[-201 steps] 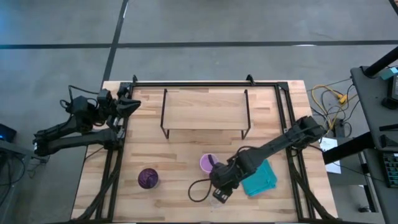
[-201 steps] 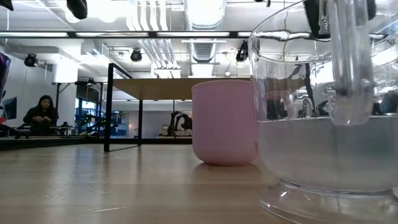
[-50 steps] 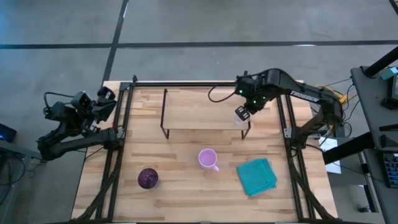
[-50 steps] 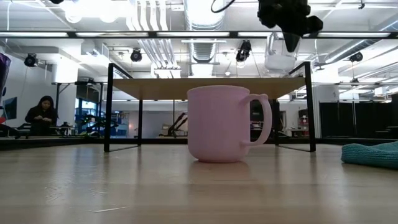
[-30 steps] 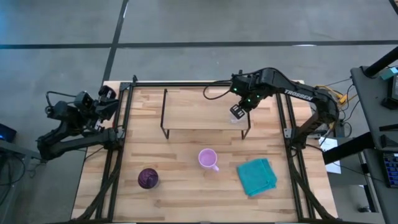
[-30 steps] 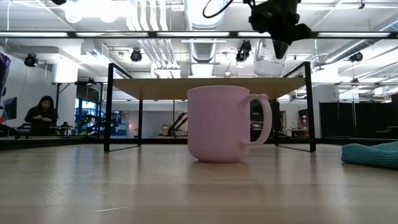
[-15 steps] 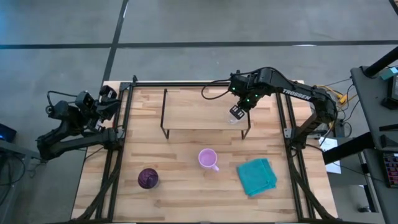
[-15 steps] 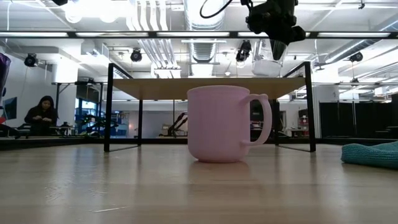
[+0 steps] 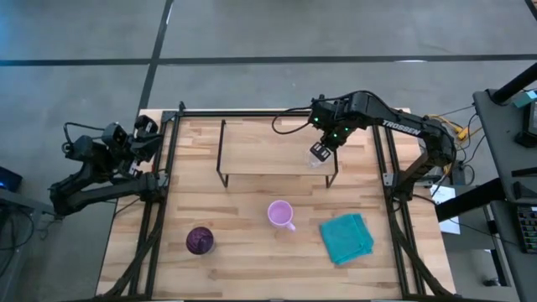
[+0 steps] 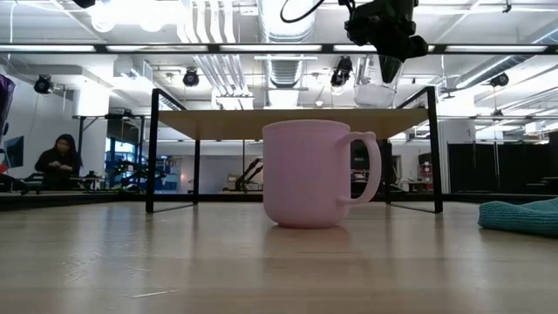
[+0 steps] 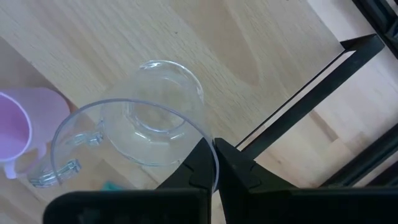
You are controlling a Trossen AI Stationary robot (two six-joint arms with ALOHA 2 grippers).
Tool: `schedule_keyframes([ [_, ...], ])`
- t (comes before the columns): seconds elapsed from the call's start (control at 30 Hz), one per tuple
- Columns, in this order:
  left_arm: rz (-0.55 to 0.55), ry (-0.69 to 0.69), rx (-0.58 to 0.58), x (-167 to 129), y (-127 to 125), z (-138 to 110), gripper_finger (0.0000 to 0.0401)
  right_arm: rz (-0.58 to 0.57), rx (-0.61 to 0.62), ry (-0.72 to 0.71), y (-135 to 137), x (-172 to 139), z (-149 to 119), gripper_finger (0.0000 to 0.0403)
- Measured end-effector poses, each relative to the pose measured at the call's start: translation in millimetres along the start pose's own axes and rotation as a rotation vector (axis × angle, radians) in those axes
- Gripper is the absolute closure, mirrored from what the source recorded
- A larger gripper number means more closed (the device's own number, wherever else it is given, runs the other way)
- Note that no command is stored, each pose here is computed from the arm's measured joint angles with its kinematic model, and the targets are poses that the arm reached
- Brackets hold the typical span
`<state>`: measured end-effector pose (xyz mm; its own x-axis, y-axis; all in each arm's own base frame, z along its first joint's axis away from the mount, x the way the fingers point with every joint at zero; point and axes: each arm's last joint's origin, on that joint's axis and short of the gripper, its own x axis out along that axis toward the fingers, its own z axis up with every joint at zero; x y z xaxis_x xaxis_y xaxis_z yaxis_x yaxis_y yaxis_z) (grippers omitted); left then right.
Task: Stack small to large cups/mugs on shelf
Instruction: Put the transparent mug on the shelf, then put the pink mug on the shelf
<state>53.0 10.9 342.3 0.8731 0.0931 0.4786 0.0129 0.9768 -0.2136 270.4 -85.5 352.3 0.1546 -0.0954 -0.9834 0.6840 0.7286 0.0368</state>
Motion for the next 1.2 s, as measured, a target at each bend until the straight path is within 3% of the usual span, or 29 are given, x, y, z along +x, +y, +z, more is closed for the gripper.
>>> schedule_keyframes([
  [0.43, 0.000, -0.001, 0.000, 0, 0, 0, 0.0372, 0.001, -0.017, -0.021, 0, 0, 2, 0.0392],
  [0.87, 0.000, 0.002, -0.001, 0, 0, 0, 0.0372, 0.004, 0.006, -0.033, -2, 0, 4, 0.0313],
  [1.2, 0.000, 0.002, 0.000, 0, 0, 0, 0.0372, 0.045, 0.011, -0.124, 2, -2, 13, 0.0310],
])
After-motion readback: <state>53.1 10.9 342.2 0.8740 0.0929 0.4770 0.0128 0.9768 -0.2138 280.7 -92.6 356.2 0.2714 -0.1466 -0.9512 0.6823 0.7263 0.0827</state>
